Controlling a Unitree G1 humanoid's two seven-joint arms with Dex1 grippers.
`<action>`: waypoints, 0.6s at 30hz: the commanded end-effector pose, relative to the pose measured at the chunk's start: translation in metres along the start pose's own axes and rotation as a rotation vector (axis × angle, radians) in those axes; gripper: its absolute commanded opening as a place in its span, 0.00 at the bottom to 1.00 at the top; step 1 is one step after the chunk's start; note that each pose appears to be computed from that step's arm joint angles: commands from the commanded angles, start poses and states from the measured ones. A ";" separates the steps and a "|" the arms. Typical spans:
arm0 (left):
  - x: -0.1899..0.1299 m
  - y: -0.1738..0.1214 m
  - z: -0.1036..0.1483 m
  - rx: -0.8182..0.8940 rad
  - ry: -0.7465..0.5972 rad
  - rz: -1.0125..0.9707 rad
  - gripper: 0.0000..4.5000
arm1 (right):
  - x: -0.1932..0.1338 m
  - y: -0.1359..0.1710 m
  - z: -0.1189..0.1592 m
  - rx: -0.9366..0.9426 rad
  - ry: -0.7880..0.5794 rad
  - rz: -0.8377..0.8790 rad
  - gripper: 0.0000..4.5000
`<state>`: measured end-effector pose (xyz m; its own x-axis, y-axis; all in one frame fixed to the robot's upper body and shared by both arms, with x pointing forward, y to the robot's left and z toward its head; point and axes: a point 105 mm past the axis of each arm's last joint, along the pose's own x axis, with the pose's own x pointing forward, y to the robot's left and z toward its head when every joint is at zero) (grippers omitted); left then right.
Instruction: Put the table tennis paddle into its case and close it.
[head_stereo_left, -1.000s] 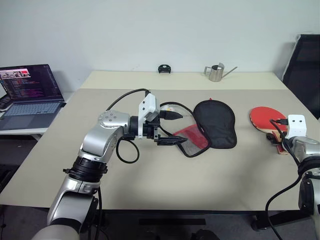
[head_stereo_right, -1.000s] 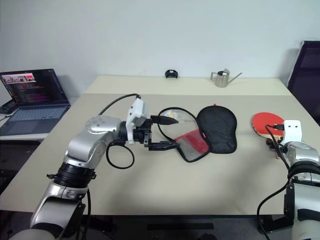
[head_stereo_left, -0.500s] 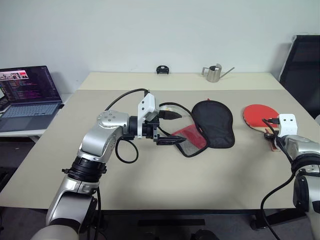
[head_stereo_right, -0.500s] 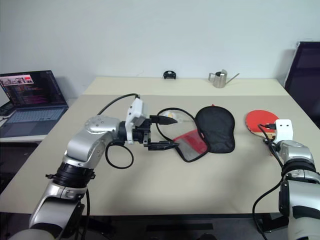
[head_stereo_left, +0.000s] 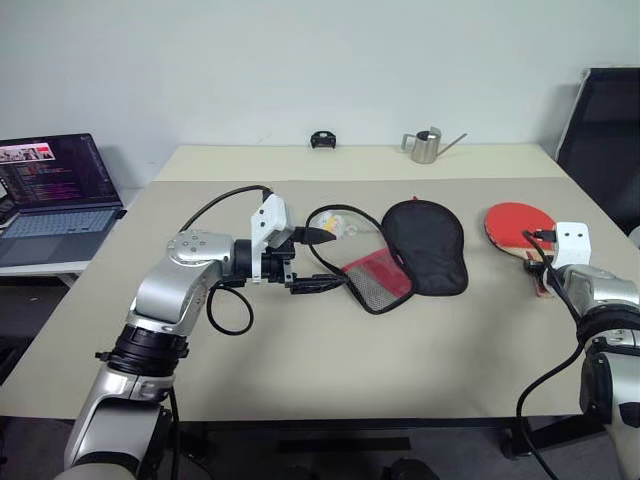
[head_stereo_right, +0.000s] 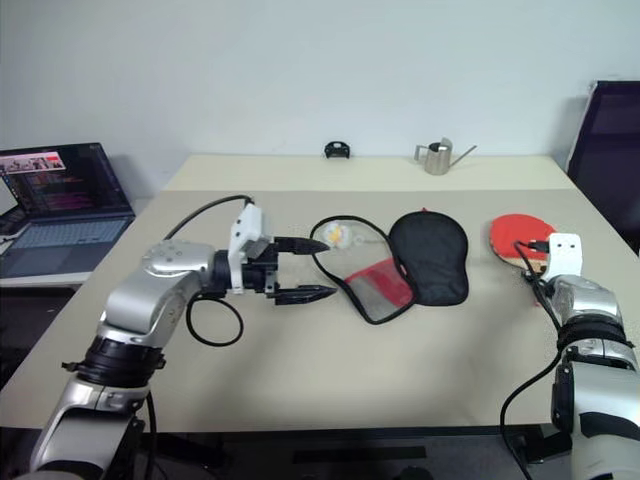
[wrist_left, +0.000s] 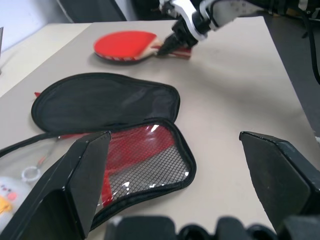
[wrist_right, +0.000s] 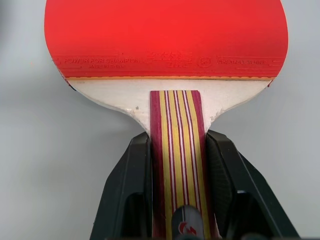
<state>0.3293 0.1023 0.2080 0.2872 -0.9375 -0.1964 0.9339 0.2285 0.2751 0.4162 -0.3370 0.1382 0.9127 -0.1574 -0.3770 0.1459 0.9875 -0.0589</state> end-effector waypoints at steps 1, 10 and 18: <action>-0.009 0.003 0.010 0.038 -0.022 0.034 1.00 | -0.019 0.008 0.046 -0.007 -0.138 0.035 0.25; -0.012 0.004 0.006 0.027 -0.018 0.057 1.00 | -0.051 0.080 0.054 0.024 -0.159 0.202 0.25; -0.012 0.003 0.005 0.029 -0.016 0.064 1.00 | -0.054 0.132 0.044 0.085 -0.129 0.294 0.25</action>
<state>0.3302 0.1117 0.2025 0.3312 -0.9235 -0.1935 0.9240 0.2759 0.2649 0.4040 -0.2017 0.1666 0.9341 0.1294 -0.3326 -0.0947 0.9884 0.1186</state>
